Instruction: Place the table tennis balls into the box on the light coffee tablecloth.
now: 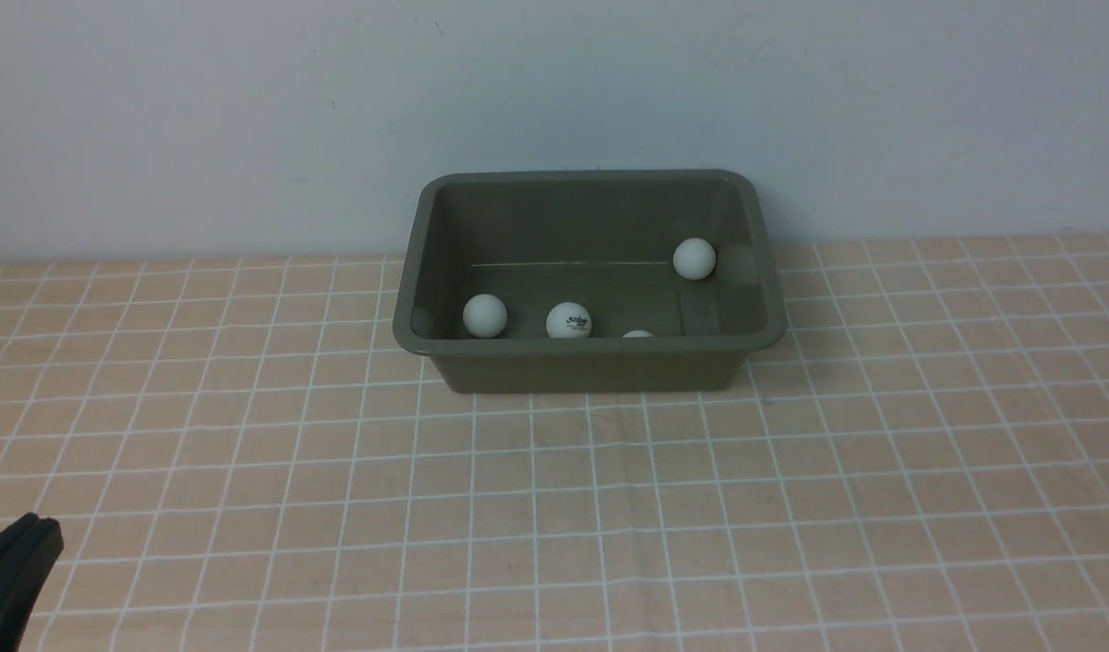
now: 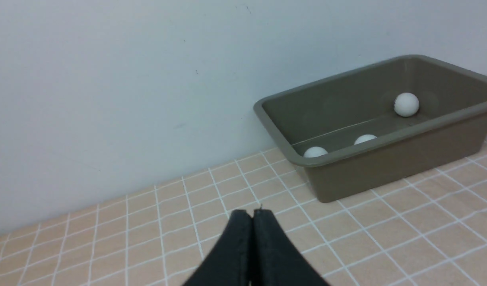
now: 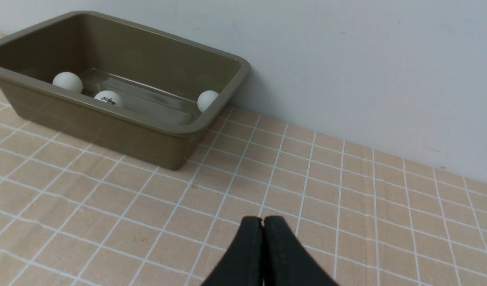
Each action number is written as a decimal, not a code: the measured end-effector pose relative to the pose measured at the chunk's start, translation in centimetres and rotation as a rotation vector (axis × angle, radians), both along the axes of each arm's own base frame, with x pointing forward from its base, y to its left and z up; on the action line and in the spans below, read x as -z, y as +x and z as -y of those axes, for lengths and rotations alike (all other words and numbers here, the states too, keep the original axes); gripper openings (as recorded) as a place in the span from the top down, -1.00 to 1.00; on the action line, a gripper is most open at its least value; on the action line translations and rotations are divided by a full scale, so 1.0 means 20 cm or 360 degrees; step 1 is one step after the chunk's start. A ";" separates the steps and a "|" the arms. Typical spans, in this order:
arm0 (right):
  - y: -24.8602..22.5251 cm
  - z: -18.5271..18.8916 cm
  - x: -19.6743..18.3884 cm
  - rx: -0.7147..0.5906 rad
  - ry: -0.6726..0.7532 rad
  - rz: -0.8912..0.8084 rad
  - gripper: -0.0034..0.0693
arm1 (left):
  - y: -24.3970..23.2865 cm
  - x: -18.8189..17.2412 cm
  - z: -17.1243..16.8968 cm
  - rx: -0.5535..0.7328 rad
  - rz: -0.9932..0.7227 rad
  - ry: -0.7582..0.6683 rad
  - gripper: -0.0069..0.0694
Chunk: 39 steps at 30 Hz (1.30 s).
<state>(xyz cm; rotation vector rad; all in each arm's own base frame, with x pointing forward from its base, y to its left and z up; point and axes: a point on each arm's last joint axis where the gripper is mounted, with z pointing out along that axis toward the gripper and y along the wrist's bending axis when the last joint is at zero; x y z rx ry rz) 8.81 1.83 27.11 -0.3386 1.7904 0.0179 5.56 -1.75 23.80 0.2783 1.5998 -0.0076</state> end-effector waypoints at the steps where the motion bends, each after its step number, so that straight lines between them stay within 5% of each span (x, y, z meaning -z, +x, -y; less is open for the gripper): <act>1: 0.00 0.00 0.00 0.0000 0.0000 0.0000 0.96 | -0.01 0.02 0.00 -0.0005 0.0008 -0.0002 1.00; 7: 0.00 0.00 0.00 0.0000 -0.0001 -0.0001 0.96 | -0.02 0.13 -0.01 -0.0042 0.0023 -0.0028 1.00; 23: 0.00 0.00 0.00 0.0001 -0.0001 -0.0002 0.96 | -0.01 0.07 -0.08 -0.0290 0.0246 -0.0112 1.00; 39: 0.00 0.00 0.00 0.0001 -0.0001 -0.0002 0.96 | 0.00 0.26 -0.08 -0.0314 -0.0161 -0.0270 1.00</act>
